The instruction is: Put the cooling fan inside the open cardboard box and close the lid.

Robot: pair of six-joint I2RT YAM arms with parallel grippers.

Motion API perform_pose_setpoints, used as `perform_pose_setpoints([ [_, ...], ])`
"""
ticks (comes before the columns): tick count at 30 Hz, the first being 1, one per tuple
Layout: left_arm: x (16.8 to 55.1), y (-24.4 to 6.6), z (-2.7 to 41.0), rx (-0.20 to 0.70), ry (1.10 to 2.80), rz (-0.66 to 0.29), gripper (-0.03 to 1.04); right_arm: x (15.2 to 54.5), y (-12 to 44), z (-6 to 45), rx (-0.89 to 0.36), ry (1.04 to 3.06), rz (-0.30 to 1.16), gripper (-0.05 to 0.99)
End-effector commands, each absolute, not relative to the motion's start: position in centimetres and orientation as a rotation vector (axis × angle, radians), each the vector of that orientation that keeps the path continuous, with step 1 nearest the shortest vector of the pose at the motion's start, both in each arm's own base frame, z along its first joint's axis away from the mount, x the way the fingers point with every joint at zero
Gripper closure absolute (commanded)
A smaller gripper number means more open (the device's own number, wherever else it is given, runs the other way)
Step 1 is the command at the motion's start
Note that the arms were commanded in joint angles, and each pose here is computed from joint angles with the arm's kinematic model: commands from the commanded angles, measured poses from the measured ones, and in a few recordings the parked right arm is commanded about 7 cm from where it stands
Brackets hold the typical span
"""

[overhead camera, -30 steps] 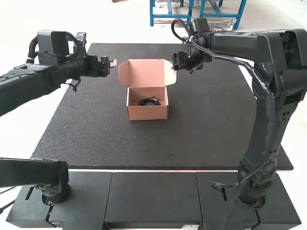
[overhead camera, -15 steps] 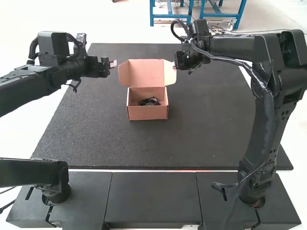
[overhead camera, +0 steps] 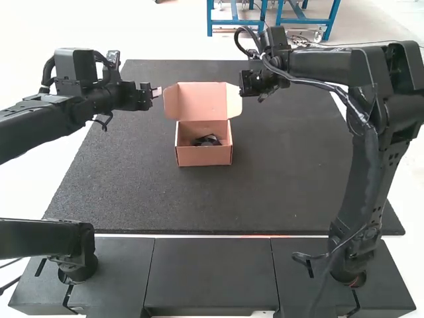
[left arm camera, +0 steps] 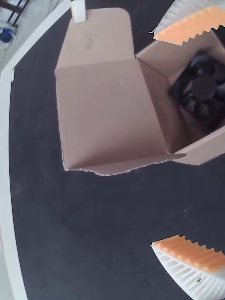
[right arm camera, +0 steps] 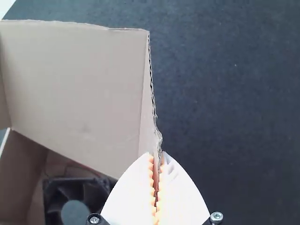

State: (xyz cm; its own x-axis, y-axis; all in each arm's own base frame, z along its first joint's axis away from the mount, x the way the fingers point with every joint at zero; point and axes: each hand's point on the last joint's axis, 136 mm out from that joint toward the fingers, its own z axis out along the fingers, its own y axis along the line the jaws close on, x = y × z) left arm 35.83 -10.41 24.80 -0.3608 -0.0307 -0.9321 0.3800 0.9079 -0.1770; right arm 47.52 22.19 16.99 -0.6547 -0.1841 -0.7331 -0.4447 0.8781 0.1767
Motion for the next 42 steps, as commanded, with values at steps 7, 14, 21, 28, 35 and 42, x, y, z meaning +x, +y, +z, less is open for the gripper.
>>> perform_pose_setpoints([
  [7,37.4,-11.1,24.8,0.269,1.866,-0.456,0.05,46.6,23.5,16.4,-0.489,2.308,0.492,0.95],
  [14,39.8,-11.8,22.7,0.278,1.904,-0.47,0.05,46.0,23.9,16.2,-0.506,2.315,0.511,0.95],
  [21,42.1,-12.3,22.0,0.291,1.905,-0.481,0.05,45.6,23.8,16.1,-0.511,2.318,0.522,0.95],
  [28,43.9,-12.9,22.1,0.303,1.903,-0.494,0.14,45.4,23.9,15.9,-0.515,2.324,0.529,0.95],
  [35,43.9,-13.5,20.9,0.327,1.935,-0.533,0.39,45.4,23.9,15.8,-0.513,2.326,0.529,0.95],
  [42,43.6,-13.9,19.5,0.341,1.979,-0.567,0.58,45.3,23.9,15.6,-0.515,2.331,0.534,0.95],
])
